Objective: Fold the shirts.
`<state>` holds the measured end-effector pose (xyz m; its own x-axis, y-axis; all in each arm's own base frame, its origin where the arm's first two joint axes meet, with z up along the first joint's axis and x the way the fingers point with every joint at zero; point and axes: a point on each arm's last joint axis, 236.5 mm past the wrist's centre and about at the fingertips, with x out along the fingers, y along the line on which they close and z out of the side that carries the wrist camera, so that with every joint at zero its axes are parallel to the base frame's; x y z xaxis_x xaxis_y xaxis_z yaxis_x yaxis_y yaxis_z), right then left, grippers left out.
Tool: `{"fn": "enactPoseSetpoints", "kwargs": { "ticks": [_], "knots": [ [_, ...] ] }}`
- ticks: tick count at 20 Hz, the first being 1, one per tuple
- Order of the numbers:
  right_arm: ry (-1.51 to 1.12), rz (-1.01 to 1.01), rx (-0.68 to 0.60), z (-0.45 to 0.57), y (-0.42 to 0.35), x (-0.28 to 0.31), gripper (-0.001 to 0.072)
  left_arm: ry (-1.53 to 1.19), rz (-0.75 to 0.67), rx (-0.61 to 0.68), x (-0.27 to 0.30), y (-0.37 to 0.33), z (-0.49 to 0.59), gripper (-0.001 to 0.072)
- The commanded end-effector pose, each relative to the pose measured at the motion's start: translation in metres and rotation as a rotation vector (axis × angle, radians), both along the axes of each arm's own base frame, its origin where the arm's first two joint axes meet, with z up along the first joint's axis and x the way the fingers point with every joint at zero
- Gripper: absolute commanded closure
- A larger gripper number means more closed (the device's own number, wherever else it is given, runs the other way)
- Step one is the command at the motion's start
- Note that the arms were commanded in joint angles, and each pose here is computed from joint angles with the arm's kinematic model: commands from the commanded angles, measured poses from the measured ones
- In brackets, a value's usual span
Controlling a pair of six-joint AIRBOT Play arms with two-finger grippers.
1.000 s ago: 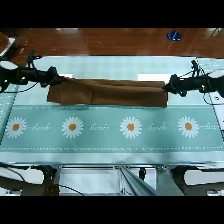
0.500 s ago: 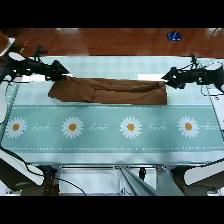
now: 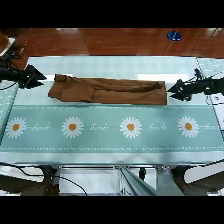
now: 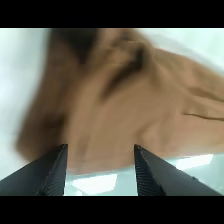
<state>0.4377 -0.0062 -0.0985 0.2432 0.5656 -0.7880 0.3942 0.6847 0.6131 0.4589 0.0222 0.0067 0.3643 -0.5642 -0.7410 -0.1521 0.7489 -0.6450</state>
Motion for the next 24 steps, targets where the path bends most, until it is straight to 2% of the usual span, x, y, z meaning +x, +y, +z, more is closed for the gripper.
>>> {"fn": "enactPoseSetpoints", "kwargs": {
  "ticks": [1, 3, 4, 5, 6, 7, 8, 9, 10, 14, 15, 19, 24],
  "knots": [
    [-0.005, 0.038, 0.032, -0.014, 0.036, 0.004, 0.0300, -0.200, 0.025, -0.012, 0.004, -0.037, 0.025, 0.0201],
    [-0.014, 0.059, 0.056, -0.016, 0.060, 0.009, 0.0302, -0.213, -0.045, -0.022, -0.003, -0.071, 0.024, 0.0201],
    [-0.021, 0.070, 0.052, -0.016, 0.068, 0.010, 0.0339, -0.206, -0.082, -0.029, -0.006, -0.087, 0.022, 0.0201],
    [-0.025, 0.088, 0.055, -0.013, 0.073, 0.011, 0.0473, -0.203, -0.116, -0.032, -0.008, -0.103, 0.020, 0.0201],
    [-0.028, 0.108, 0.066, -0.006, 0.076, 0.010, 0.0651, -0.203, -0.141, -0.032, -0.009, -0.116, 0.018, 0.0201],
    [-0.053, 0.144, 0.067, 0.007, 0.077, 0.009, 0.0685, -0.202, -0.167, -0.035, -0.011, -0.128, 0.017, 0.0209],
    [-0.077, 0.162, 0.056, 0.020, 0.072, 0.006, 0.0685, -0.198, -0.194, -0.038, -0.014, -0.140, 0.015, 0.0357],
    [-0.097, 0.188, 0.013, 0.036, 0.062, 0.001, 0.0685, -0.195, -0.219, -0.041, -0.017, -0.151, 0.014, 0.0617],
    [-0.113, 0.215, -0.045, 0.050, 0.051, -0.008, 0.0685, -0.196, -0.249, -0.043, -0.020, -0.164, 0.014, 0.0690],
    [-0.205, 0.232, -0.209, 0.108, 0.030, -0.071, 0.0685, -0.290, -0.506, -0.010, -0.050, -0.246, 0.014, 0.0691],
    [-0.239, 0.225, -0.233, 0.120, 0.032, -0.090, 0.0685, -0.325, -0.535, 0.003, -0.053, -0.272, 0.014, 0.0691],
    [-0.357, 0.176, -0.265, 0.160, 0.053, -0.155, 0.0685, -0.376, -0.472, 0.016, -0.058, -0.359, 0.013, 0.0692],
    [-0.477, 0.138, -0.271, 0.205, 0.071, -0.196, 0.0685, -0.189, -0.670, 0.079, -0.114, -0.451, -0.046, 0.0692]
  ]
}}
